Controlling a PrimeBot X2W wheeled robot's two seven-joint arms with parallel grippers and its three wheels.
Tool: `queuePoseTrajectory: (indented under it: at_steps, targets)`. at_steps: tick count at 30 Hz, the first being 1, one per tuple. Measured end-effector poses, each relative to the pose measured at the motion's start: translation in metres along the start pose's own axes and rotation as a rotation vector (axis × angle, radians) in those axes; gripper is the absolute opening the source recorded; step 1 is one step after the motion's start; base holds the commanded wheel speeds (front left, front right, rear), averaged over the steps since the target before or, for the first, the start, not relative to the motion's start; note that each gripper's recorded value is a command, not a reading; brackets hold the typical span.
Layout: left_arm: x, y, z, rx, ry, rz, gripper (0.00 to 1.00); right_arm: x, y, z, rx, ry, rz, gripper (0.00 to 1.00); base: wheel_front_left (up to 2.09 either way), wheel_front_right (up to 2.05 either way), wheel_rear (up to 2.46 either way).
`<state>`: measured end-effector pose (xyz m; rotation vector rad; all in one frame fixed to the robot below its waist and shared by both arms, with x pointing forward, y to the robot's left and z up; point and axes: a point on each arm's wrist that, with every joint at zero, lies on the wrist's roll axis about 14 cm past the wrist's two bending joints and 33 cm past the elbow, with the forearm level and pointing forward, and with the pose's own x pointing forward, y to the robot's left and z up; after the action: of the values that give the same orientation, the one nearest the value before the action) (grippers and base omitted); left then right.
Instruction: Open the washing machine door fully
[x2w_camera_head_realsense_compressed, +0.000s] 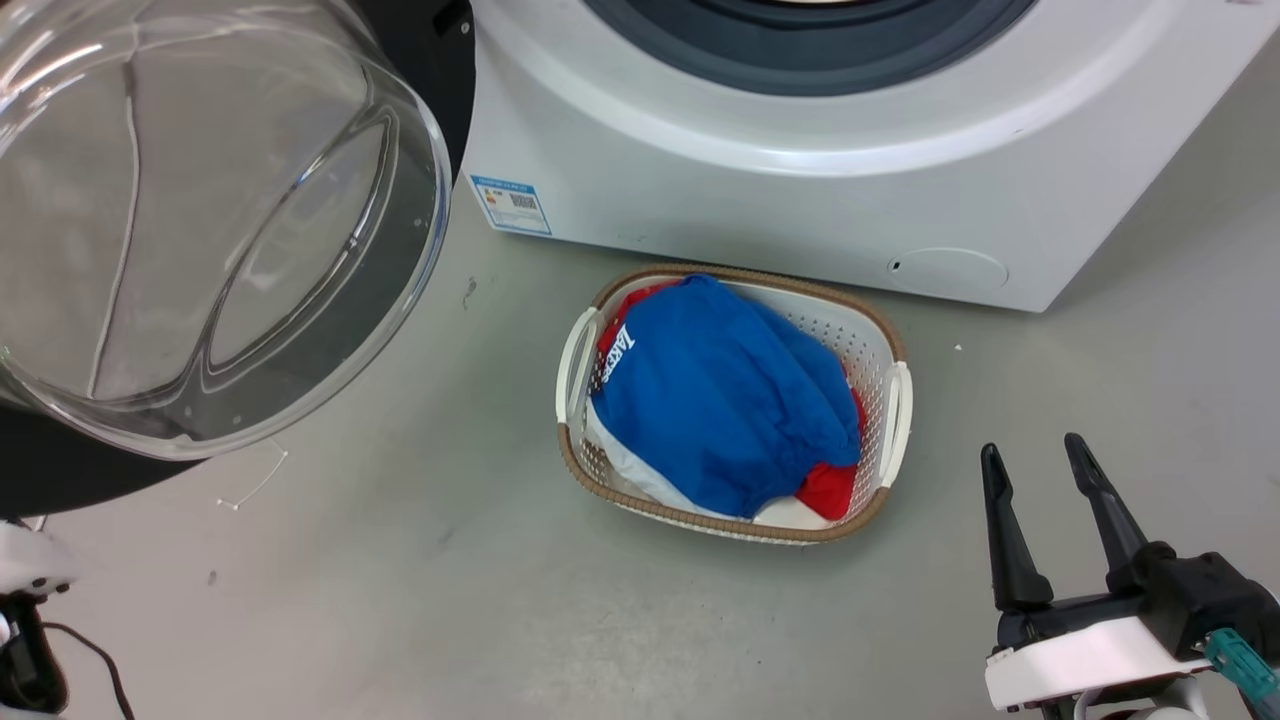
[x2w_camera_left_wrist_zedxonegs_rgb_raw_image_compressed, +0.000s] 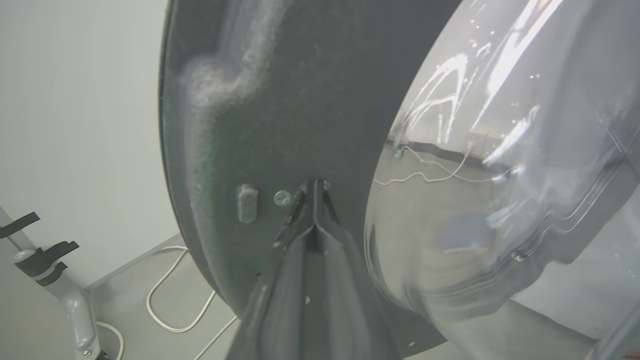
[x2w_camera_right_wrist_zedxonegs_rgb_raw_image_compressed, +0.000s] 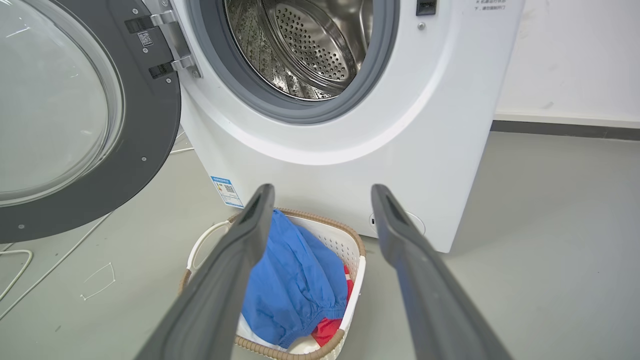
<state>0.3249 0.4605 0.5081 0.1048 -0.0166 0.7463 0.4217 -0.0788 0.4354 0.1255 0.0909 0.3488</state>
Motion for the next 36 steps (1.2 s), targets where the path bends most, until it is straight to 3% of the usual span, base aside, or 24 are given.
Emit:
queuePoseTrajectory:
  at_steps: [6,17,25,36]
  targets:
    - [-0.01,0.003,0.006,0.0,-0.015,-0.028,0.0,-0.01,-0.001,0.014,0.003,-0.032,-0.014,1.0,0.0,0.0,0.0]
    - [-0.054,-0.031,0.047,-0.019,-0.151,-0.174,0.0,-0.043,-0.003,0.063,-0.014,-0.159,-0.047,1.0,0.0,0.0,0.0]
    - [-0.1,-0.078,0.082,-0.073,-0.271,-0.347,0.0,-0.073,-0.005,0.094,-0.036,-0.252,-0.076,1.0,0.0,0.0,0.0]
    - [-0.143,-0.169,0.076,-0.148,-0.234,-0.62,0.0,-0.098,-0.028,0.107,-0.045,-0.299,-0.169,1.0,0.0,0.0,0.0]
